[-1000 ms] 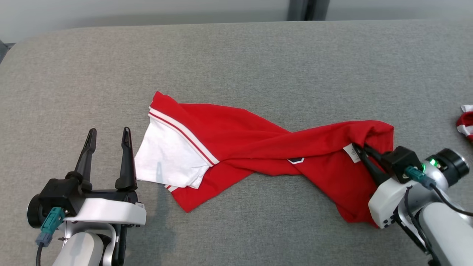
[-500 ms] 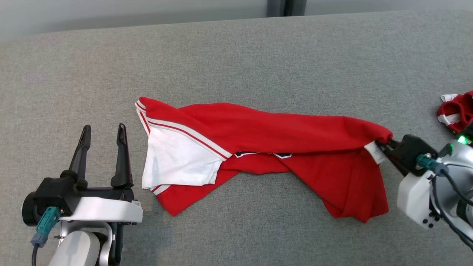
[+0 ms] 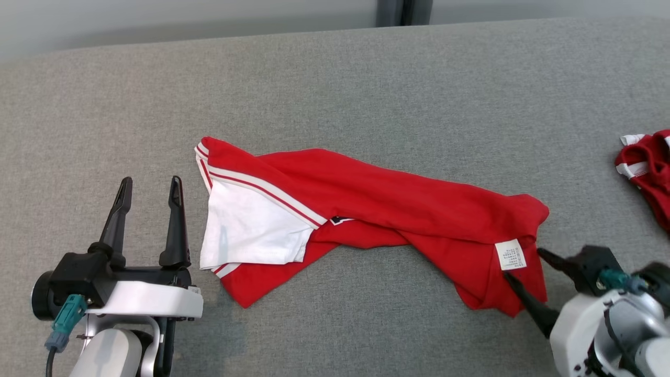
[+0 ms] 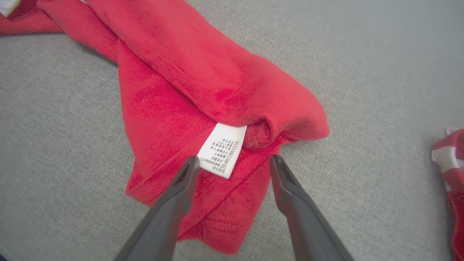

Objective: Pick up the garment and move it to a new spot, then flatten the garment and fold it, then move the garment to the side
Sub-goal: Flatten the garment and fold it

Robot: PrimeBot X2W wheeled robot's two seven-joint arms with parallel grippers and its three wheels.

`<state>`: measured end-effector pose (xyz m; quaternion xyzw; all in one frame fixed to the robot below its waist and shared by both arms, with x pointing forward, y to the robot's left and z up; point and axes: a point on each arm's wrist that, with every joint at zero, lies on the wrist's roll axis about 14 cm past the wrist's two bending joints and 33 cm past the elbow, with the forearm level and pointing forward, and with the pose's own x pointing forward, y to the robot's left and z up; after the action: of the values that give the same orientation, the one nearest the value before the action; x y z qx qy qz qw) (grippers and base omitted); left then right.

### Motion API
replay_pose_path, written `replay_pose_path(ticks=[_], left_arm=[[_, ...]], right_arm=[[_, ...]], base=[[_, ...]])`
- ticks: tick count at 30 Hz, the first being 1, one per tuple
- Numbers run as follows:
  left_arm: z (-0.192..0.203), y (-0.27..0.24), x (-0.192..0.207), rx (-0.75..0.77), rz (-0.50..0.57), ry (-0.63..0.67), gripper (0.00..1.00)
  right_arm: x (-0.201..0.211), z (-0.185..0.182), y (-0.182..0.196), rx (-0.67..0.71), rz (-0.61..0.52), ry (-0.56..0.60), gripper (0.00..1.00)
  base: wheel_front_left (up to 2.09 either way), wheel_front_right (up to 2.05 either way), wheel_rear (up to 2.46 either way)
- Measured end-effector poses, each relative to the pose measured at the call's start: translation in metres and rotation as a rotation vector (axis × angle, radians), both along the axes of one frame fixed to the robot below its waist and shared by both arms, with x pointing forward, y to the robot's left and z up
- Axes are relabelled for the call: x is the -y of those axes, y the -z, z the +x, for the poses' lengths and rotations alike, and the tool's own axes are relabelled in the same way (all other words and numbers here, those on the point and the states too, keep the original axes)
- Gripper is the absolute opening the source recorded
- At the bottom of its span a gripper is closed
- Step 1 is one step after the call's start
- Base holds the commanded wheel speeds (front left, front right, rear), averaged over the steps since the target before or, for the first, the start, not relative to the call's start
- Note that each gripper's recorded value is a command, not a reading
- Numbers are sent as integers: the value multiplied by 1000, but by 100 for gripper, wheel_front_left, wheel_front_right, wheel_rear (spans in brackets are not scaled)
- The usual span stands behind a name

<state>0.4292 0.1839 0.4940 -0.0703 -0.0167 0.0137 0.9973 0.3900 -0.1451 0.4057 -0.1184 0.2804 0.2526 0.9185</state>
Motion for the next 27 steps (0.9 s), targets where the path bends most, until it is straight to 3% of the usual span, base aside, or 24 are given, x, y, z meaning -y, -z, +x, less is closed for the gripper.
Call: replay_pose_path(ticks=[8, 15, 21, 27], left_arm=[[-4, -9, 1, 15, 10, 1, 100], [-9, -22, 3, 40, 10, -1, 100], [-18, -27, 2, 45, 22, 0, 100], [-29, -28, 6, 39, 24, 7, 100]], right_arm=[[25, -21, -17, 93, 168, 260, 100], [67, -9, -73, 381, 297, 495, 100], [68, 8, -120, 591, 337, 486, 100], [55, 9, -138, 651, 359, 438, 100]], base=[[0, 0, 0], [0, 0, 0], [0, 0, 0], [0, 0, 0]])
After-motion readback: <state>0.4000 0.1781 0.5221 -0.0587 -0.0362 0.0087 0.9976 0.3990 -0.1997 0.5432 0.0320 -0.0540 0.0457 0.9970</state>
